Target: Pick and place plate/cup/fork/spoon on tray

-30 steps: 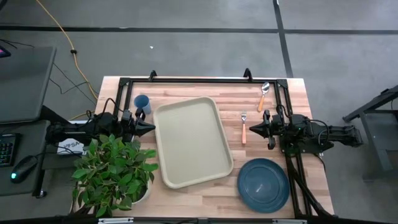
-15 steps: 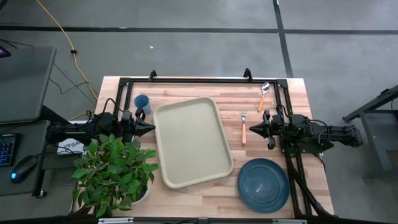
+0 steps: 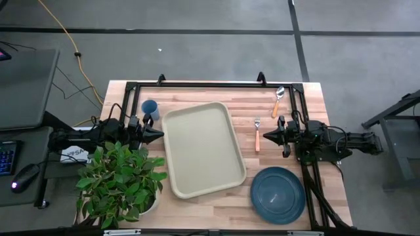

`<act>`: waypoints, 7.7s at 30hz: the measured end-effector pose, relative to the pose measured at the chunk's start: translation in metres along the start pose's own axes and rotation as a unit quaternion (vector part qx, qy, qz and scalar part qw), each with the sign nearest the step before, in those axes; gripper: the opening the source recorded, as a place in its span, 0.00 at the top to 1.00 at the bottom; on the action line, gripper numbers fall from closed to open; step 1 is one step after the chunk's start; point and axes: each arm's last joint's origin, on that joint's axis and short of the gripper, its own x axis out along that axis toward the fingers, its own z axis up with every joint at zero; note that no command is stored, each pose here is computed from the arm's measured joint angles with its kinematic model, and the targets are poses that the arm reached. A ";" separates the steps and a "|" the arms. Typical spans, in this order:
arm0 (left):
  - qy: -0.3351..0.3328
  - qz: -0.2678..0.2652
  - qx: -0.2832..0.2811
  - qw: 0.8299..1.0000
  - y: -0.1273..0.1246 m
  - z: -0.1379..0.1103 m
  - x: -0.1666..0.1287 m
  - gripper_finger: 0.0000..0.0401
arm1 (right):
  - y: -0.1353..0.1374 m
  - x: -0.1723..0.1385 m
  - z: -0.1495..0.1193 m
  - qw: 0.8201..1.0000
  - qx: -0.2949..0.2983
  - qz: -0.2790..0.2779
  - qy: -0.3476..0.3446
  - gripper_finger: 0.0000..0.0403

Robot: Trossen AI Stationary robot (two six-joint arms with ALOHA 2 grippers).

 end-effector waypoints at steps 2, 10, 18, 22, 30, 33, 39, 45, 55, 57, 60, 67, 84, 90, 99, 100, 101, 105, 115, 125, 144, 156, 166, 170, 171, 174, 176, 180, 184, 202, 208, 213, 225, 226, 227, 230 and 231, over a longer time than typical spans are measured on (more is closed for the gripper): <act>0.000 0.000 0.000 1.000 0.000 0.000 0.000 1.00 | 0.000 0.000 0.000 1.000 0.000 0.000 0.000 1.00; 0.000 0.000 0.000 1.000 0.000 0.000 0.000 1.00 | 0.000 0.000 0.001 1.000 0.001 0.002 -0.008 1.00; 0.000 0.000 0.000 1.000 0.000 0.000 0.000 1.00 | 0.005 -0.015 0.050 0.930 0.227 0.023 -0.289 1.00; 0.000 0.000 0.000 1.000 0.000 0.000 0.000 1.00 | 0.008 -0.023 0.079 0.893 0.281 -0.003 -0.352 1.00; 0.000 0.000 0.000 1.000 0.000 0.000 0.000 1.00 | 0.026 0.011 0.125 0.960 0.236 -0.055 0.142 0.82; 0.000 0.000 0.000 1.000 0.000 0.000 0.000 1.00 | 0.031 0.017 0.123 0.914 0.244 -0.062 0.319 0.70; 0.000 0.000 0.000 1.000 0.000 0.000 0.000 1.00 | 0.040 0.015 0.098 0.790 0.271 -0.076 0.545 0.55; 0.000 0.000 0.000 1.000 0.000 0.000 0.000 1.00 | 0.047 0.015 0.053 0.725 0.337 -0.165 0.578 0.53; 0.000 0.000 0.000 1.000 0.000 0.000 0.000 1.00 | 0.058 0.017 0.004 0.680 0.380 -0.277 0.563 0.53; 0.000 0.000 0.000 1.000 0.000 0.000 0.000 1.00 | 0.062 0.020 -0.001 0.673 0.372 -0.286 0.572 0.53; 0.000 0.000 0.000 1.000 0.000 0.000 0.000 1.00 | 0.069 0.028 -0.009 0.671 0.362 -0.278 0.584 0.53; 0.000 0.000 0.000 1.000 0.000 0.000 0.000 1.00 | 0.075 0.036 -0.032 0.660 0.298 -0.319 0.611 0.53; 0.000 0.000 0.000 1.000 0.000 0.000 0.000 1.00 | 0.080 0.034 -0.032 0.644 0.273 -0.210 0.683 0.96; 0.000 0.000 0.000 1.000 0.000 0.000 0.000 1.00 | 0.087 0.022 0.004 0.655 0.312 -0.032 0.688 0.99; 0.000 0.000 0.000 1.000 0.000 0.000 0.000 1.00 | 0.099 0.020 0.076 0.707 0.411 0.011 0.575 1.00; 0.000 0.000 0.000 1.000 0.000 0.000 0.000 1.00 | 0.100 0.024 0.080 0.722 0.409 0.000 0.558 1.00; 0.000 0.000 0.000 1.000 0.000 0.000 0.000 1.00 | 0.101 0.030 0.083 0.738 0.406 -0.012 0.539 1.00; 0.000 0.000 0.000 1.000 0.000 0.000 0.000 1.00 | 0.100 0.065 0.091 0.797 0.395 -0.065 0.453 1.00; 0.000 0.000 0.000 1.000 0.000 0.000 0.000 1.00 | 0.048 0.168 0.094 0.849 0.370 -0.249 0.282 1.00; 0.000 0.000 0.000 1.000 0.000 0.000 0.000 1.00 | -0.015 0.249 0.063 0.794 0.369 -0.358 0.325 1.00; 0.000 0.000 0.000 1.000 0.000 0.000 0.000 1.00 | -0.041 0.271 0.005 0.731 0.430 -0.321 0.422 1.00; 0.000 0.000 0.000 1.000 0.000 0.000 0.000 1.00 | -0.038 0.271 0.004 0.732 0.423 -0.326 0.422 0.99; 0.000 0.000 0.000 1.000 0.000 0.000 0.000 1.00 | -0.045 0.266 0.010 0.752 0.374 -0.329 0.432 0.68; 0.000 0.000 0.000 1.000 0.000 0.000 0.000 1.00 | -0.051 0.255 0.030 0.763 0.352 -0.329 0.431 0.59; 0.000 0.000 0.000 1.000 0.000 0.000 0.000 1.00 | -0.051 0.249 0.038 0.766 0.344 -0.329 0.432 0.57; 0.000 0.000 0.000 1.000 0.000 0.000 0.000 1.00 | -0.045 0.225 0.064 0.767 0.295 -0.353 0.447 0.56; 0.000 0.000 0.000 1.000 0.000 0.000 0.000 1.00 | -0.035 0.204 0.077 0.761 0.252 -0.381 0.461 0.56; 0.000 0.000 0.000 1.000 0.000 0.000 0.000 1.00 | -0.020 0.155 0.076 0.738 0.226 -0.428 0.470 0.56; 0.000 0.000 0.000 1.000 0.000 0.000 0.000 1.00 | -0.012 0.113 0.059 0.747 0.293 -0.438 0.404 0.56; -0.121 0.001 -0.024 0.992 -0.005 0.021 -0.003 1.00 | -0.024 0.090 0.044 0.781 0.388 -0.443 0.210 0.56; -0.240 0.073 -0.093 0.963 -0.004 0.039 -0.008 1.00 | -0.029 0.096 0.051 0.787 0.409 -0.432 0.164 0.56; -0.101 0.187 -0.111 0.971 -0.002 0.051 0.007 0.94 | -0.031 0.096 0.052 0.785 0.413 -0.435 0.154 0.56; 0.321 0.431 -0.063 0.841 0.015 0.115 0.048 0.51 | -0.032 0.095 0.052 0.792 0.395 -0.437 0.162 0.56; 0.353 0.445 -0.060 0.820 0.018 0.118 0.050 0.47 | -0.032 0.095 0.052 0.794 0.391 -0.436 0.164 0.56; 0.383 0.459 -0.058 0.799 0.022 0.121 0.052 0.45 | -0.032 0.095 0.052 0.795 0.388 -0.435 0.166 0.56; 0.445 0.494 -0.063 0.744 0.039 0.123 0.061 0.41 | -0.032 0.095 0.052 0.798 0.384 -0.434 0.168 0.56; 0.461 0.502 -0.066 0.729 0.046 0.120 0.064 0.40 | -0.032 0.095 0.052 0.799 0.381 -0.434 0.170 0.56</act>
